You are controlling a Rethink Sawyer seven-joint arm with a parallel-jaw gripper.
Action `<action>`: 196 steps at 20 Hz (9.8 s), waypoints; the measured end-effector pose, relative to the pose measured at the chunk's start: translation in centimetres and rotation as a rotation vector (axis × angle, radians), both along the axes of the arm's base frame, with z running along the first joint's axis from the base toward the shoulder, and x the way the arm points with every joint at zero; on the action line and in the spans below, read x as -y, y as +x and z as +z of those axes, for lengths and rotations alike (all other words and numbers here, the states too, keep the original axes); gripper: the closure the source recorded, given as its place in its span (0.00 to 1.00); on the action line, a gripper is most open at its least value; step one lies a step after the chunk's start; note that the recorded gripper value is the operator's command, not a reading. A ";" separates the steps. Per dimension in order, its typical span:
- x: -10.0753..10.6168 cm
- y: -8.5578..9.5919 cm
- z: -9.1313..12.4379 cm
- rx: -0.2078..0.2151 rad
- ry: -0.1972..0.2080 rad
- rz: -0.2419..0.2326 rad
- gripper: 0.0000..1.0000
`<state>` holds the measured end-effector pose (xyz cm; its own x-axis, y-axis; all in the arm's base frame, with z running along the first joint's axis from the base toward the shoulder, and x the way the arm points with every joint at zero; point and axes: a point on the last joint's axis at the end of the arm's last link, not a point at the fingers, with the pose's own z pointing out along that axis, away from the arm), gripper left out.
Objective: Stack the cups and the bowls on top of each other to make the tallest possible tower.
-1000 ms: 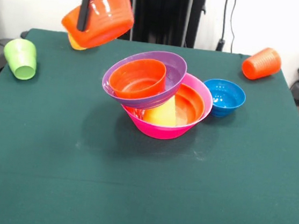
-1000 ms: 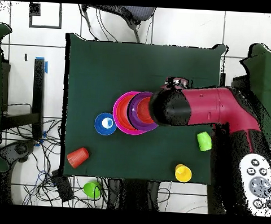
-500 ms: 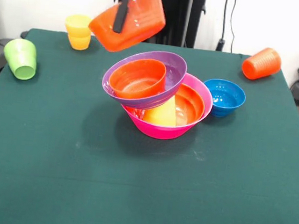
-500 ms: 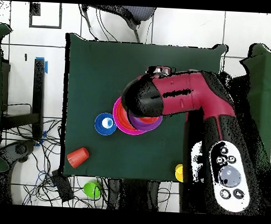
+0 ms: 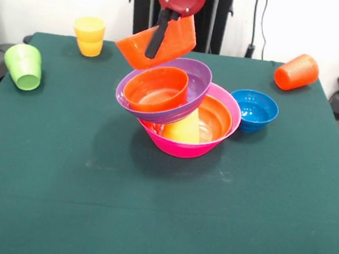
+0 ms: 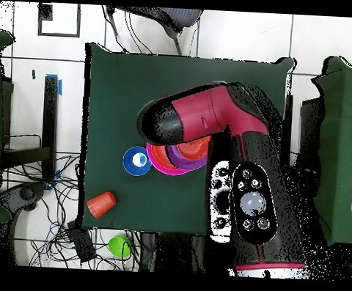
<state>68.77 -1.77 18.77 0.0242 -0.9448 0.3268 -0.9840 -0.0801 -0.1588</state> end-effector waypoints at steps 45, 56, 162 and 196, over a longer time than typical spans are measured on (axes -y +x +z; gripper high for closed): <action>6.7 -4.4 -2.0 -0.086 -0.089 -0.172 1.00; 5.6 -7.1 -2.7 0.019 -0.027 -0.266 1.00; 0.5 -12.2 -11.7 0.219 0.072 -0.432 1.00; -1.6 -13.5 -11.6 0.232 0.125 -0.499 1.00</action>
